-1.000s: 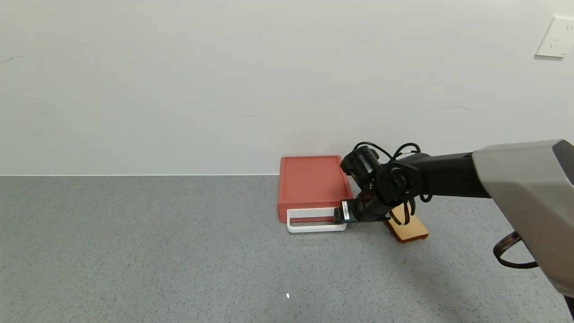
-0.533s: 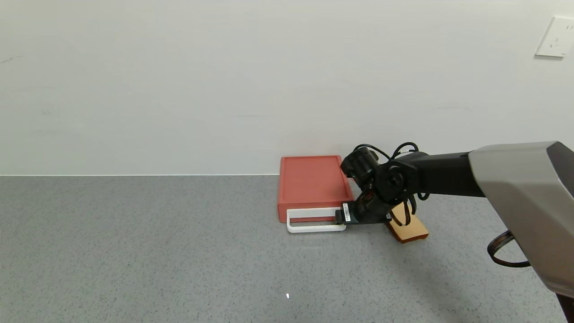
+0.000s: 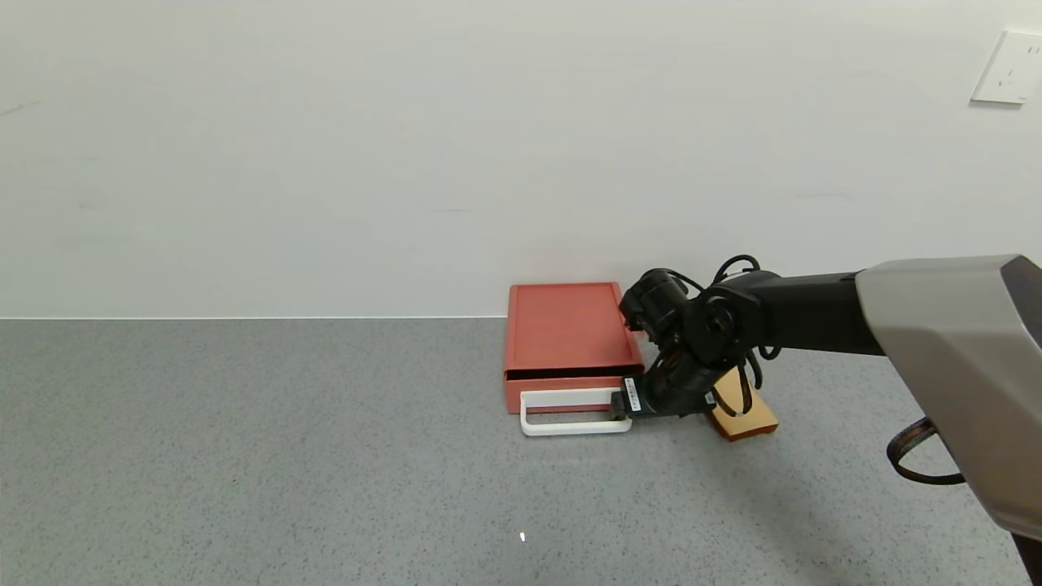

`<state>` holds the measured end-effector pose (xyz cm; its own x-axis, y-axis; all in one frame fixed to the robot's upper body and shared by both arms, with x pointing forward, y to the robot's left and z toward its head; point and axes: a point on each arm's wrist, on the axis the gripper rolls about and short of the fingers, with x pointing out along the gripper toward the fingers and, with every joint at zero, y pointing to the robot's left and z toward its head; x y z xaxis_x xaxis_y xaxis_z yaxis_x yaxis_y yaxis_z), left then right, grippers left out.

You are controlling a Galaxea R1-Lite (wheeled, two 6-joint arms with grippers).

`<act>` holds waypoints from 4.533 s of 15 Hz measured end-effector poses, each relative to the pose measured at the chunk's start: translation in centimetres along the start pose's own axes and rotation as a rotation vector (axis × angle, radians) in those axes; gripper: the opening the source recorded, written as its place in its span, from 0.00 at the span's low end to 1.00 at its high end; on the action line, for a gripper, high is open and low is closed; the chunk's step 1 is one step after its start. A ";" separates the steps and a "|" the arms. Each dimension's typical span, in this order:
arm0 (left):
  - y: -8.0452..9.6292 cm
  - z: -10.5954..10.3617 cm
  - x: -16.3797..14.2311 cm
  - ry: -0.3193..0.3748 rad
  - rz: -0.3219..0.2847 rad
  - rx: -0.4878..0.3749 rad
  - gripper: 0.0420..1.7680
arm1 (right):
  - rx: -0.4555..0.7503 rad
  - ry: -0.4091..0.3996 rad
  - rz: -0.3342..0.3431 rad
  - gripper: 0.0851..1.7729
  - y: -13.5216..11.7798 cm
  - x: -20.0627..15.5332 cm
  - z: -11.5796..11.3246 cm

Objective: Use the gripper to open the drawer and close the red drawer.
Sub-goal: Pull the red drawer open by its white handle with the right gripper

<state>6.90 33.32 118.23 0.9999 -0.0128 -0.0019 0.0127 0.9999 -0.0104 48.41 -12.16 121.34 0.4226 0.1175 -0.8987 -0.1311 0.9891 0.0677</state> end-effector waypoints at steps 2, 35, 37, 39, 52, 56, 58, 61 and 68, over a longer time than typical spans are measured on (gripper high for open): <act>0.0 0.0 0.0 0.000 0.000 0.000 0.97 | -0.003 0.020 -0.006 0.96 0.0 -0.1 -0.2; 0.0 0.0 0.0 0.002 0.003 0.006 0.97 | -0.057 0.225 0.008 0.96 1.1 -3.7 -7.1; 0.0 0.0 0.0 0.002 0.005 0.007 0.97 | -0.062 0.231 0.008 0.96 1.3 -3.9 -7.5; 0.0 0.0 0.0 0.002 0.006 0.007 0.97 | -0.060 0.234 0.007 0.96 1.4 -4.1 -7.8; 0.0 0.0 0.0 0.001 0.007 0.006 0.97 | -0.073 0.239 0.013 0.96 1.5 -4.8 -8.5; 0.0 0.0 0.0 0.001 0.007 0.006 0.97 | -0.074 0.241 0.013 0.96 1.5 -5.0 -8.6; 0.0 0.0 0.0 0.002 0.006 0.006 0.97 | -0.074 0.233 0.017 0.96 1.4 -5.3 -8.6; 0.0 0.0 0.0 0.002 0.007 0.006 0.97 | -0.073 0.203 0.035 0.96 1.4 -6.6 -8.4; 0.0 0.0 0.0 0.001 0.006 0.006 0.97 | -0.092 0.056 0.108 0.96 0.5 -12.6 -7.9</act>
<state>6.91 33.34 118.21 1.0000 -0.0066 -0.0030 0.0066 1.0000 -0.0043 35.94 -13.81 129.30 0.3513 0.2147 -0.9113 -0.2559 0.9583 0.1271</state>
